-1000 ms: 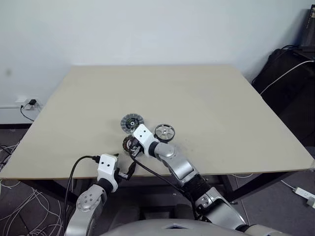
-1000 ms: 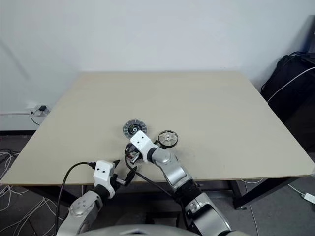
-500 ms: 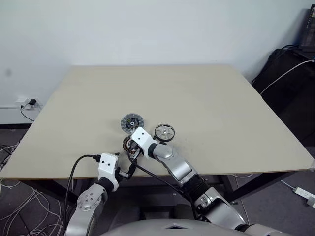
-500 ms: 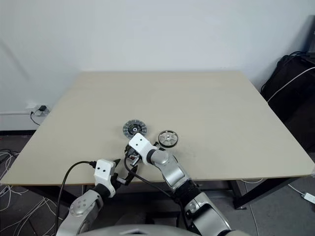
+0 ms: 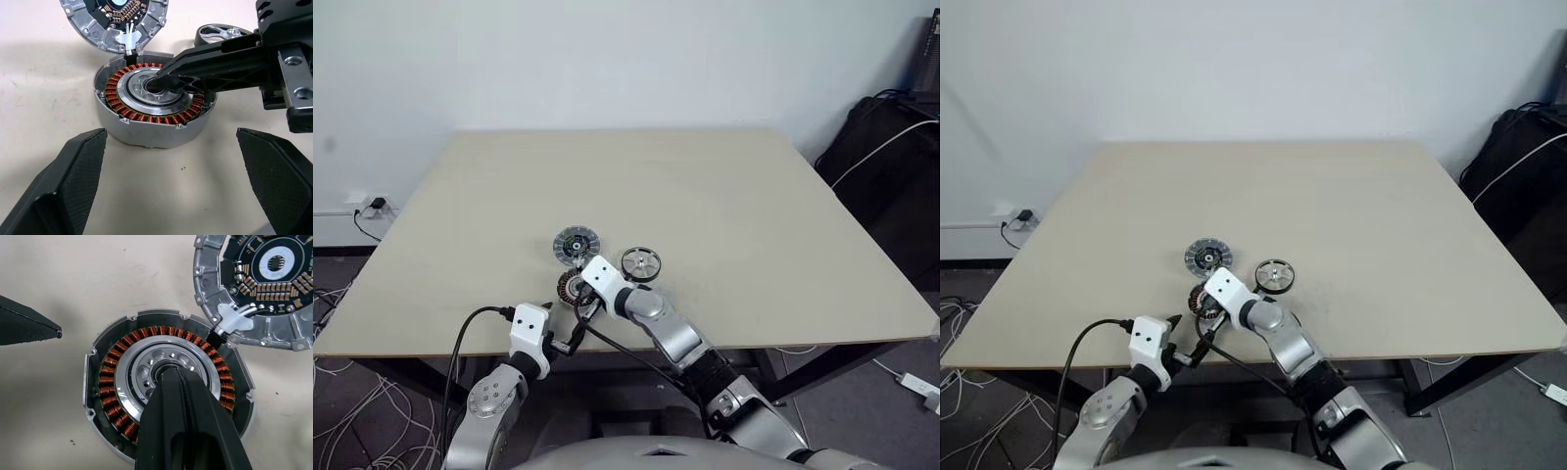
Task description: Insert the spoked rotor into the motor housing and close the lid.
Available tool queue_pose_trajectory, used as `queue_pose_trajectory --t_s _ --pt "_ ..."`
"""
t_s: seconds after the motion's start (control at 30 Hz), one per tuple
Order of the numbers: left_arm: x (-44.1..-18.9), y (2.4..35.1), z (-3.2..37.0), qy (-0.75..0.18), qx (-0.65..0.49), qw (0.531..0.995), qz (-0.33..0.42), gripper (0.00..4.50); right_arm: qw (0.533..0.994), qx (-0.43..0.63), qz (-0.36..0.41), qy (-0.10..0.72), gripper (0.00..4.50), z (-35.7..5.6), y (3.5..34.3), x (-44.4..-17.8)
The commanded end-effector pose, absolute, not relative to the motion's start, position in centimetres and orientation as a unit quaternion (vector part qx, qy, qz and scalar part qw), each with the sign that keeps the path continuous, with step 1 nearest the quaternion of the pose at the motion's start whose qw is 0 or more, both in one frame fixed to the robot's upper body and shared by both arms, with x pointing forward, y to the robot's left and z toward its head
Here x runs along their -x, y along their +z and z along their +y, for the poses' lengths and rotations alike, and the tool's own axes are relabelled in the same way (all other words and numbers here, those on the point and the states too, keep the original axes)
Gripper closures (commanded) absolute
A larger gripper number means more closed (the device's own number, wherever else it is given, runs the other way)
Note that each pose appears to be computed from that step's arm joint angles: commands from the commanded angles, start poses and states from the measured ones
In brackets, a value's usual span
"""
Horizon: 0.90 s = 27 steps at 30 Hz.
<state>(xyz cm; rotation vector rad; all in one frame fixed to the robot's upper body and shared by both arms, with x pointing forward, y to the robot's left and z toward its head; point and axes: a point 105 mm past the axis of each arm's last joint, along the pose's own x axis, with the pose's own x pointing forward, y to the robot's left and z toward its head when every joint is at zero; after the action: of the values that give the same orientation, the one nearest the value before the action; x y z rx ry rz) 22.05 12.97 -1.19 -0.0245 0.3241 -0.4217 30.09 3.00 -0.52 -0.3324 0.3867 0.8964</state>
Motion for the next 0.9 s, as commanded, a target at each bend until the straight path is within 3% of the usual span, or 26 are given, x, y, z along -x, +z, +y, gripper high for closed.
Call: queue_pose_trajectory --t_s 0.03,0.7,0.9 --pt "-22.7 0.3 12.5 -0.217 0.009 0.967 0.132 0.0 0.877 0.157 0.166 0.423 4.48 2.9 0.8 -30.6" --pt "-22.6 1.7 11.8 -0.214 0.012 0.968 0.132 0.0 0.879 0.136 0.112 0.443 4.48 5.3 3.2 -30.8" --pt "-22.6 2.3 11.7 -0.211 0.013 0.969 0.13 0.0 0.883 0.158 0.147 0.416 4.48 4.3 1.2 -31.7"
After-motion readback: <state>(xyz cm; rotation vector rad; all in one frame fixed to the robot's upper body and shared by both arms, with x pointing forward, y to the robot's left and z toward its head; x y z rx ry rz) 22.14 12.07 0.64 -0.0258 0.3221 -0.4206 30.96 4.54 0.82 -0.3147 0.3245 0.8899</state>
